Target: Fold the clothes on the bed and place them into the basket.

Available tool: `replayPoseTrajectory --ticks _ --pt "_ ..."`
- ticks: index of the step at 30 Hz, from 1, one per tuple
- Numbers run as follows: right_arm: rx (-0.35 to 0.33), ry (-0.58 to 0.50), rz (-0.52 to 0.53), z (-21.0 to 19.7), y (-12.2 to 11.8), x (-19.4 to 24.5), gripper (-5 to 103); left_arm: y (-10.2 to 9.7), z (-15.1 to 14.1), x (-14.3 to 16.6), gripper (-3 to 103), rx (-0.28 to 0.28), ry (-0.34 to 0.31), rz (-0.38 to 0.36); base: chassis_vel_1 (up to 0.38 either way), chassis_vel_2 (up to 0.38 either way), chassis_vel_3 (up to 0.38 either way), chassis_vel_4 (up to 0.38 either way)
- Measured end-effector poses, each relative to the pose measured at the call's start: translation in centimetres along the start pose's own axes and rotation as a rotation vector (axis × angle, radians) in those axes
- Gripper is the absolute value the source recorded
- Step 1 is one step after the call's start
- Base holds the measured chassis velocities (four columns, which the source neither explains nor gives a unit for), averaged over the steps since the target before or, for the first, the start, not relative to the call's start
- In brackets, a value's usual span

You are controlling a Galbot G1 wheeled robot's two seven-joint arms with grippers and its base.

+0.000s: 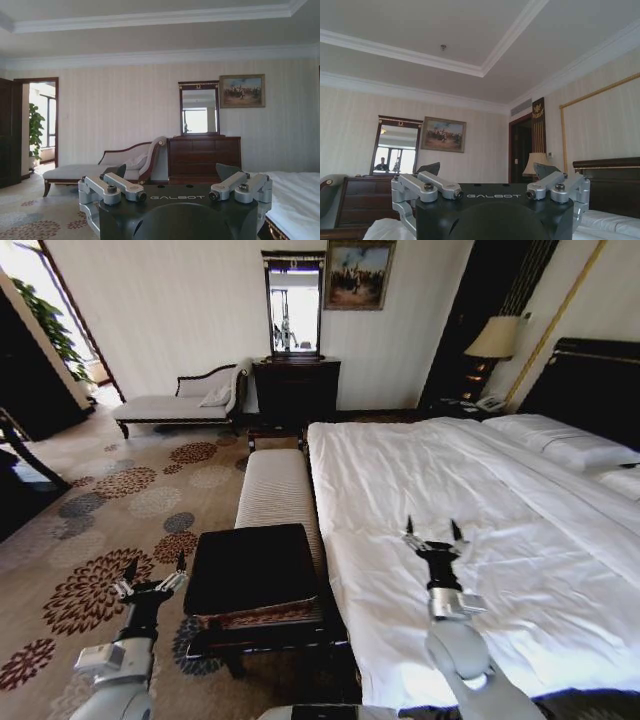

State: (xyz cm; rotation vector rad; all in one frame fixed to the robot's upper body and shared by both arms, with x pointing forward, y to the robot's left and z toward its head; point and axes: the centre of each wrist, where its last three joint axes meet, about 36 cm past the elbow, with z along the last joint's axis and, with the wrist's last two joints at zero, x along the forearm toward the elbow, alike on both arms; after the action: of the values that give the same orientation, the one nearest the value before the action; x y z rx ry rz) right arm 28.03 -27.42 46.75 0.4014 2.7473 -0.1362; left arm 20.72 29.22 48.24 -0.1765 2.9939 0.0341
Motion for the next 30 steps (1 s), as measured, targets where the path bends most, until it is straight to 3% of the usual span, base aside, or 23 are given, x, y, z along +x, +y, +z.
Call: replayPoseTrajectory --ticks 30 --pt "-0.005 -0.003 0.006 -0.26 -0.27 0.23 100 -0.49 -0.48 -0.02 100 0.012 0.001 0.009 0.000 0.000 0.000 0.000"
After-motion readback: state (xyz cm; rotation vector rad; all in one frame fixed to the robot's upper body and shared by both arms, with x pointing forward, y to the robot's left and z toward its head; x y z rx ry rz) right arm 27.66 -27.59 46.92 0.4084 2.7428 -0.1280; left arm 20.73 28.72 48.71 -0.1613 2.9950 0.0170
